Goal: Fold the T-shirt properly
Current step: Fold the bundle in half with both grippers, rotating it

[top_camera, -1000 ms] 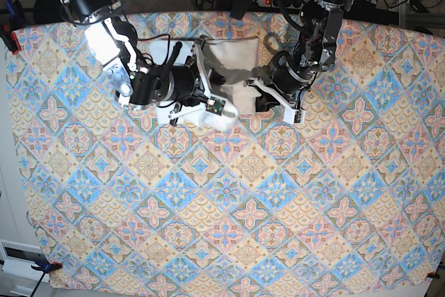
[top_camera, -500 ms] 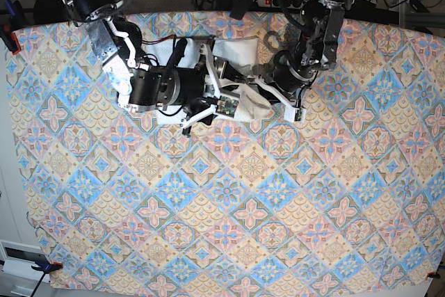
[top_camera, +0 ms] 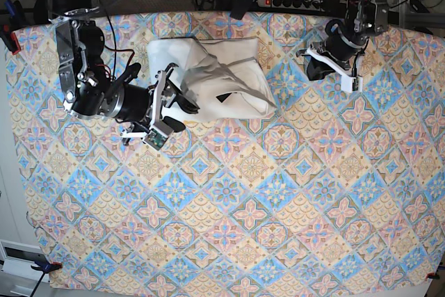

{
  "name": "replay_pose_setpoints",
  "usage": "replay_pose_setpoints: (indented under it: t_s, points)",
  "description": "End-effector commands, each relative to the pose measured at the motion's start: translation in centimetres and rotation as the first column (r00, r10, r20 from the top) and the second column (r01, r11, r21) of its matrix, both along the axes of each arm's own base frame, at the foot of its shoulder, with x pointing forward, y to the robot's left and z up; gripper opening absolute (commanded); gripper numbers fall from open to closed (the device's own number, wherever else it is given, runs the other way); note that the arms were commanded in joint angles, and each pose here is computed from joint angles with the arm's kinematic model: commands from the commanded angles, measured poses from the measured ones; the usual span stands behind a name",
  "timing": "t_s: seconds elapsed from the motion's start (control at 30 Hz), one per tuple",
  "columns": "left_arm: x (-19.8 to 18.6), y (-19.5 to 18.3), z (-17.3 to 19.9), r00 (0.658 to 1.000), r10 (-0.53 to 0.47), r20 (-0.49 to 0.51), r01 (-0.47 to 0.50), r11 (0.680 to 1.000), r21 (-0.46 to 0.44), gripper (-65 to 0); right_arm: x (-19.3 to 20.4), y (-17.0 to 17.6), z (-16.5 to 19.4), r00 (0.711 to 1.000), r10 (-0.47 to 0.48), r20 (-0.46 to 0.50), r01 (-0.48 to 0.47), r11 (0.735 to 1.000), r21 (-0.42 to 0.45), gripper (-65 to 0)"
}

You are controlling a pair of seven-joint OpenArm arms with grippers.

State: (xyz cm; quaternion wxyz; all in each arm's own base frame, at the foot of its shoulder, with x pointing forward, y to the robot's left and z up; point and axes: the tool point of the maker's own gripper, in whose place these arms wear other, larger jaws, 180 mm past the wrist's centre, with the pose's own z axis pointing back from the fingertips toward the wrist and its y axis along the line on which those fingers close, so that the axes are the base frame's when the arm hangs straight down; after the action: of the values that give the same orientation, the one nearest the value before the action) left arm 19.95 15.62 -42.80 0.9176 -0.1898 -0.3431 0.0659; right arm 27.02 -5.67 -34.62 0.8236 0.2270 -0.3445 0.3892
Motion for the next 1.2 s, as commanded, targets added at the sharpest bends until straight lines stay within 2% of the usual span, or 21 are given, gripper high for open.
replay_pose_setpoints:
  t_s: [0.0,0.13,0.27,0.37,0.47,0.57,0.7,0.87,0.93,1.07,1.17]
  points:
    - [0.3,-0.8,1.3,0.999,-0.016,0.041,0.017,1.000,-0.019,-62.3,1.0,-0.5,0.6,1.000,-0.014,0.027,0.014,1.000,0.004,-39.6]
    - [-0.9,-2.0,1.8,0.997,-0.071,-0.005,0.071,0.997,-0.029,-62.3,0.1,-0.6,-2.7,1.000,0.022,-0.019,-0.024,0.993,-0.111,-47.2]
    - [-1.5,-2.6,2.4,0.995,-0.097,-0.013,0.097,0.995,-0.029,-62.3,-1.9,1.2,-5.0,0.991,0.125,-0.045,-0.131,0.972,-0.193,-51.8]
    - [-1.8,-2.7,2.4,0.995,-0.098,-0.020,0.098,0.995,-0.035,-62.4,-4.6,4.5,-5.4,0.966,0.251,-0.066,-0.259,0.950,-0.177,-52.5]
    - [-2.9,-3.8,2.2,0.991,-0.129,-0.038,0.127,0.991,-0.047,-62.4,-7.4,7.5,-5.2,0.925,0.373,-0.068,-0.379,0.911,-0.161,-52.5]
    - [-4.0,-5.2,2.5,0.985,-0.168,-0.044,0.165,0.984,-0.065,-62.4,-7.9,8.5,-4.9,0.907,0.417,-0.056,-0.421,0.893,-0.161,-52.4]
    - [-5.3,-6.1,3.6,0.977,-0.212,-0.038,0.209,0.975,-0.070,-62.4,-4.8,8.3,-3.5,0.915,0.404,0.009,-0.395,0.899,-0.187,-52.4]
    - [-5.9,-10.1,3.8,0.946,-0.323,-0.025,0.317,0.940,-0.122,-62.3,1.2,5.3,-0.8,0.957,0.269,0.111,-0.244,0.950,-0.196,-52.5]
    - [-5.9,-11.8,3.0,0.929,-0.367,-0.034,0.362,0.925,-0.115,-62.3,2.1,4.2,-1.7,0.973,0.214,0.090,-0.196,0.965,-0.176,-52.5]
    - [-5.1,-13.8,0.5,0.921,-0.381,-0.084,0.376,0.924,-0.068,-62.3,5.4,6.0,-1.7,0.982,0.167,0.091,-0.157,0.981,-0.111,-52.5]
    - [-4.9,-14.9,-1.3,0.908,-0.403,-0.117,0.400,0.915,-0.047,-62.3,7.1,4.2,-4.1,0.990,0.133,0.039,-0.123,0.976,-0.182,-52.5]
